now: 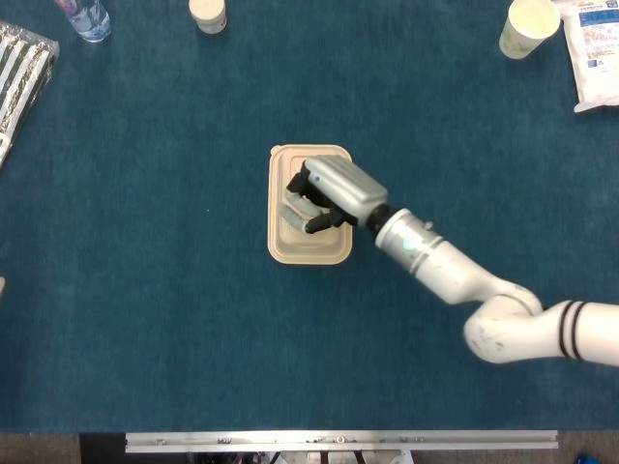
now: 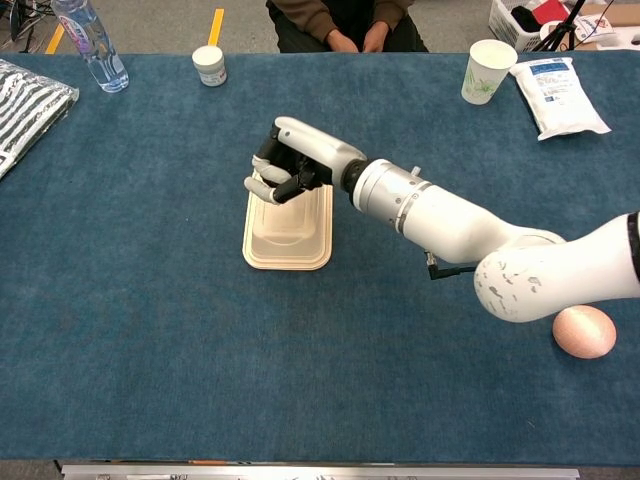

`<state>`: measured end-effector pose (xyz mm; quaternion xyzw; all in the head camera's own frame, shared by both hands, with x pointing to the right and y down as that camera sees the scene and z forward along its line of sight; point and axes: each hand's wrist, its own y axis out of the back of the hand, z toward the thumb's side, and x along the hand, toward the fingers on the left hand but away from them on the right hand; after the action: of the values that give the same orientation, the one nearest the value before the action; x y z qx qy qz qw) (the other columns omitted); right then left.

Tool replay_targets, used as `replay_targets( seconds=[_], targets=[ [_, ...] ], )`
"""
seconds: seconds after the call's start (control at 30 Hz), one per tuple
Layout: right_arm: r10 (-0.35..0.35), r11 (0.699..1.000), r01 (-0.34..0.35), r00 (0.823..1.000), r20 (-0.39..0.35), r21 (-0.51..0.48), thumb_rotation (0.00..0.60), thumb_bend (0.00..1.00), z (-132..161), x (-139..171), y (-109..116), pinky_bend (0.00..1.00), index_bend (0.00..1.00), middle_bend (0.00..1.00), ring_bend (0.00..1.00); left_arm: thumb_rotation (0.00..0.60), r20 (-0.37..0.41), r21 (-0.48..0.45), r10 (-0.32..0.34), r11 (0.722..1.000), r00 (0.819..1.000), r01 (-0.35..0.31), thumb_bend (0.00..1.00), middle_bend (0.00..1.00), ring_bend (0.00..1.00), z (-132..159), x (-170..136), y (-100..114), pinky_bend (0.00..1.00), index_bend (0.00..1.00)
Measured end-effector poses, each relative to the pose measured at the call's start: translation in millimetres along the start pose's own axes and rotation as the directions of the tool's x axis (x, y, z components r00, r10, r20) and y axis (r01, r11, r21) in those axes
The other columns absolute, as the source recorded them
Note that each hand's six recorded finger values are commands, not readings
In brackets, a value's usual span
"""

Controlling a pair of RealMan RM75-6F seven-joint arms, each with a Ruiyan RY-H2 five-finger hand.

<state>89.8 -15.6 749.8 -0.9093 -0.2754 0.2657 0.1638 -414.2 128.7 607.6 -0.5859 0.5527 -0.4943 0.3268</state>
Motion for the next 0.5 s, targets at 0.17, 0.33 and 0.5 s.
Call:
replay_targets(
  seconds=[0.17, 0.33, 0.5],
  targets=[
    [-0.047, 0.998, 0.048, 0.999, -0.017, 0.045, 0.600, 0.43, 0, 28, 30, 0.94, 0.97, 0.88, 0.89, 0.600, 0.013, 0.007, -0.008, 1.000, 1.000, 0.008, 0.15, 0.23, 0.15, 1, 4, -2, 0.12, 0.31],
    [-0.126, 0.978, 0.124, 0.992, 0.002, 0.168, 0.600, 0.43, -12, 73, 69, 0.84, 0.84, 0.78, 0.76, 0.600, 0.036, 0.017, -0.021, 1.000, 0.999, 0.020, 0.15, 0.23, 0.15, 4, 9, -5, 0.12, 0.31],
    [-0.222, 0.921, 0.195, 0.974, 0.042, 0.337, 0.600, 0.42, -26, 125, 102, 0.71, 0.68, 0.67, 0.65, 0.600, 0.059, 0.027, -0.033, 0.999, 0.998, 0.031, 0.15, 0.23, 0.15, 9, 15, -8, 0.12, 0.31]
  ],
)
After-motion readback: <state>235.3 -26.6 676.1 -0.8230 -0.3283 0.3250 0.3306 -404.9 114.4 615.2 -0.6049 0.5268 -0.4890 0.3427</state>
